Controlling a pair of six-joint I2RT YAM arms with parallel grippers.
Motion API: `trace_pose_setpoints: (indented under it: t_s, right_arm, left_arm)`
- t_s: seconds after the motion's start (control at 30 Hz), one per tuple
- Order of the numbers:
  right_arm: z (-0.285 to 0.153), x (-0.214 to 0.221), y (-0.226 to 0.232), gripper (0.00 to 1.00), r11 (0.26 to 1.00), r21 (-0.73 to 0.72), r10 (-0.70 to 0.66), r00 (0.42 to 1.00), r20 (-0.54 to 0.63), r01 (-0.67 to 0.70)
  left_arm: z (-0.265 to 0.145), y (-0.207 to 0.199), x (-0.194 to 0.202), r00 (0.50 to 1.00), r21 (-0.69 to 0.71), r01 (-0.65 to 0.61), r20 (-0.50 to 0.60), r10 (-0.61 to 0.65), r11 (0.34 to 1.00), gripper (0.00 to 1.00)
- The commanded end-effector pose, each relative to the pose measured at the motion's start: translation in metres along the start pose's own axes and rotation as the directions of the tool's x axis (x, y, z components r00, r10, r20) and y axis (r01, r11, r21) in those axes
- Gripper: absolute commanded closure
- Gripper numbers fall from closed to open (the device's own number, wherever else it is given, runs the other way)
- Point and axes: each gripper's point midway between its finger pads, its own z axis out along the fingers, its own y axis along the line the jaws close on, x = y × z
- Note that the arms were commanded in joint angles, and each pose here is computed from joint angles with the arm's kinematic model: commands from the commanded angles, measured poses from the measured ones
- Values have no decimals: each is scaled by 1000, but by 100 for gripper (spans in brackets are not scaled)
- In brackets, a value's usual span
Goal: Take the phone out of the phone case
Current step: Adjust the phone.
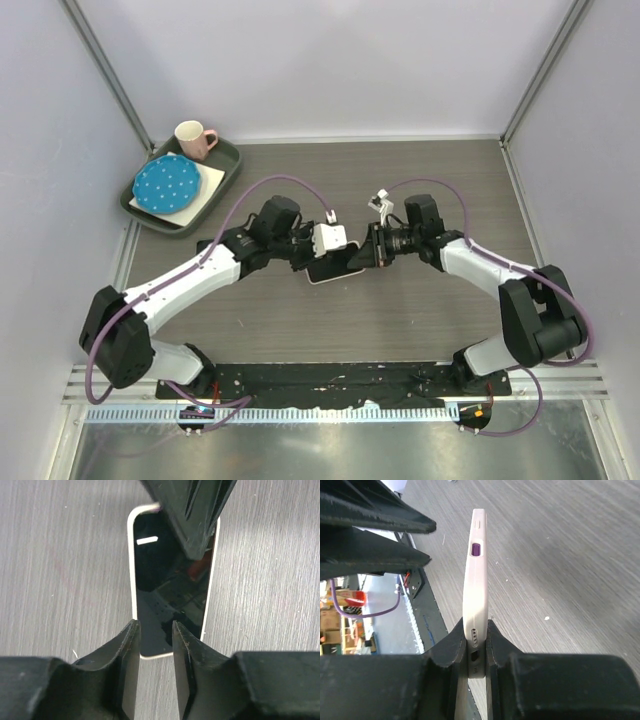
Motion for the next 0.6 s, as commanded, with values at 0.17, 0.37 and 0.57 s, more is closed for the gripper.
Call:
trace_pose_setpoints:
  t_s: [0.17, 0.37, 0.57]
  right_arm:
    - [-40, -39, 43, 99, 936, 21, -353, 933, 70, 352]
    - [-64, -25, 58, 99, 835, 49, -547, 837, -36, 548]
    - [-89, -30, 85, 99, 720, 94, -691, 723, 4, 688]
  left_arm:
    - [-41, 12, -44, 979, 35, 91, 180, -96, 995, 45]
    - [-42, 3, -40, 973, 105, 125, 180, -142, 987, 35]
    - [-49, -21, -52, 941, 285, 179, 229, -248, 942, 31]
